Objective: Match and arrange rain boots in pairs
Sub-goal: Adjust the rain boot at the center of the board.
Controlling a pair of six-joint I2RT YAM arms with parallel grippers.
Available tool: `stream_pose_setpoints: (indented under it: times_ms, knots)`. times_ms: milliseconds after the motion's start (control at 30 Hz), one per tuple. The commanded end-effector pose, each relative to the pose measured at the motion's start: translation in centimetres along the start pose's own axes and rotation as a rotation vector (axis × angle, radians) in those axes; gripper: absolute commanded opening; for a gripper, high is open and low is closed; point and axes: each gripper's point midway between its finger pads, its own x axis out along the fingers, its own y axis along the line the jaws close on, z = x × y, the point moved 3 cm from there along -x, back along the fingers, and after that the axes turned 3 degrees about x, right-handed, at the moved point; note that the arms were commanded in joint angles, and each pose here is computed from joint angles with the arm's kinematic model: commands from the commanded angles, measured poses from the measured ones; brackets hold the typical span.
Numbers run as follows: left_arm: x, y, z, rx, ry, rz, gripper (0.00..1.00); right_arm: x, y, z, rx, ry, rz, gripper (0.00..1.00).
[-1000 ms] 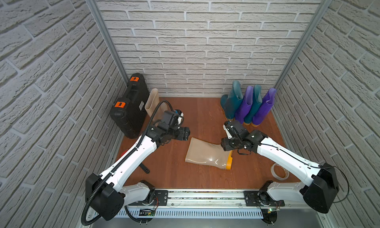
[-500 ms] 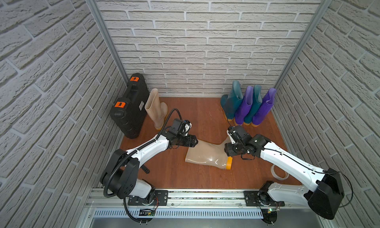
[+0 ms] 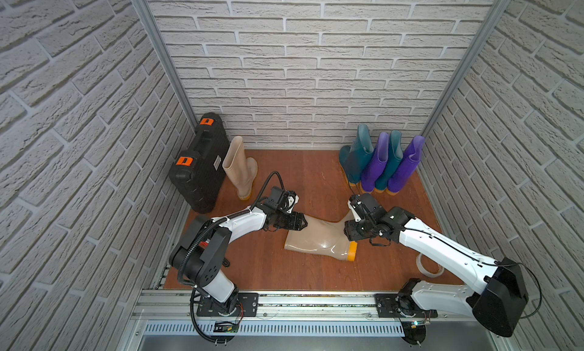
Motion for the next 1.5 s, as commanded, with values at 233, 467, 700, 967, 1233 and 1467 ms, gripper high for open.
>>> stream_pose_setpoints:
  times_ms: [233, 467, 700, 967, 1233, 1467]
  knots:
    - [-0.6, -2.5, -0.2, 0.072, -0.026, -0.161, 0.7, 0.1, 0.4, 0.1, 0.009, -0.016, 0.017, 0.6]
    - [-1.7, -3.5, -0.2, 0.093, -0.044, -0.201, 0.5, 0.1, 0.4, 0.3, 0.01, -0.023, 0.017, 0.6]
    - [-3.4, -3.6, 0.6, 0.095, -0.066, -0.134, 0.05, -0.3, 0.7, 1.0, 0.001, -0.045, 0.025, 0.6]
    - [-10.9, -4.9, 4.4, 0.143, -0.154, 0.072, 0.0, -2.0, 1.7, 3.3, -0.034, -0.102, 0.038, 0.6]
    - [-17.6, -8.2, 6.5, 0.231, -0.204, 0.097, 0.0, -1.5, 4.2, 5.6, -0.054, -0.124, 0.124, 0.6]
    - [-19.6, -9.2, 7.6, 0.311, -0.23, 0.108, 0.0, 0.7, 7.3, 7.5, -0.044, -0.126, 0.242, 0.59]
